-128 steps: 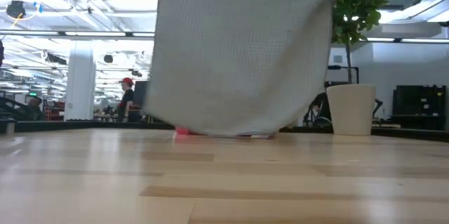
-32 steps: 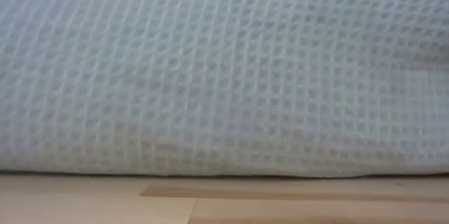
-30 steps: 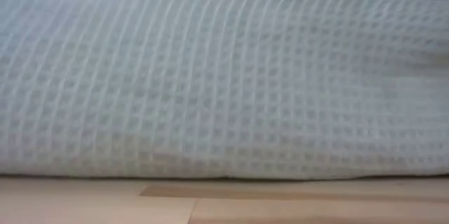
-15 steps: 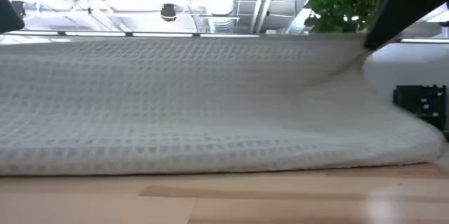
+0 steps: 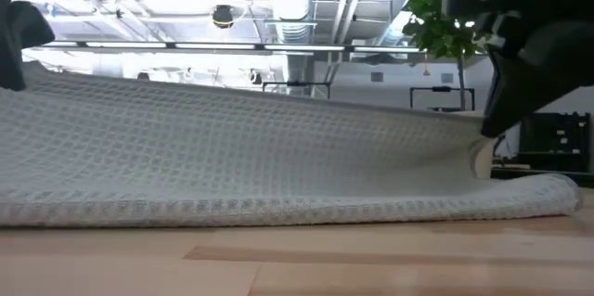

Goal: Fold microfiber towels
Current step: Fold the gray microfiber cloth

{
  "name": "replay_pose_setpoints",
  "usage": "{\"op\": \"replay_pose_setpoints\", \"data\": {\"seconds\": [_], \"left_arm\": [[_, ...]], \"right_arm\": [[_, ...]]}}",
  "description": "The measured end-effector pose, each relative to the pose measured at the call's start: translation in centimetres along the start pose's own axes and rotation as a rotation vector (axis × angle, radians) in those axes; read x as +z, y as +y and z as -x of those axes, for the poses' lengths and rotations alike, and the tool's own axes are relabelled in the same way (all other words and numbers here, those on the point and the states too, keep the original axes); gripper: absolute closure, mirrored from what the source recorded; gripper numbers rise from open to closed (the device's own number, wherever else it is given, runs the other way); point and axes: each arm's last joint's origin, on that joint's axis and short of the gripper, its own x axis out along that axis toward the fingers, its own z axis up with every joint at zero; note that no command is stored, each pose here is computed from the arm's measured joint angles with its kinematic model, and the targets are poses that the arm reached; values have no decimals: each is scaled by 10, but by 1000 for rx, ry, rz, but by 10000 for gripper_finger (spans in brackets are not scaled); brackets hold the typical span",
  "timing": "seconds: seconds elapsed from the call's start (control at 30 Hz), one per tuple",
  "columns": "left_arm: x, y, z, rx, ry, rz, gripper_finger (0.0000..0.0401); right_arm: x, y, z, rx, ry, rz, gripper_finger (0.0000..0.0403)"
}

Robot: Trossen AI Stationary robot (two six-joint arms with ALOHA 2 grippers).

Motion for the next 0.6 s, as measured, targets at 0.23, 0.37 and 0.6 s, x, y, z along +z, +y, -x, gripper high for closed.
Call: {"op": "replay_pose_setpoints", "data": {"seconds": [0.23,0.37,0.6], "left_arm": [[2,-1,0,-6,-31,9,401],[4,-3,1,-19,-39,15,401],[6,-1,0,0,-49,0,401]], "right_arm": [[-11,7,9,28,24,-9,384],[-16,9,23,13,18,-22,381],[-12,8,43,22,8,-18,381]]}}
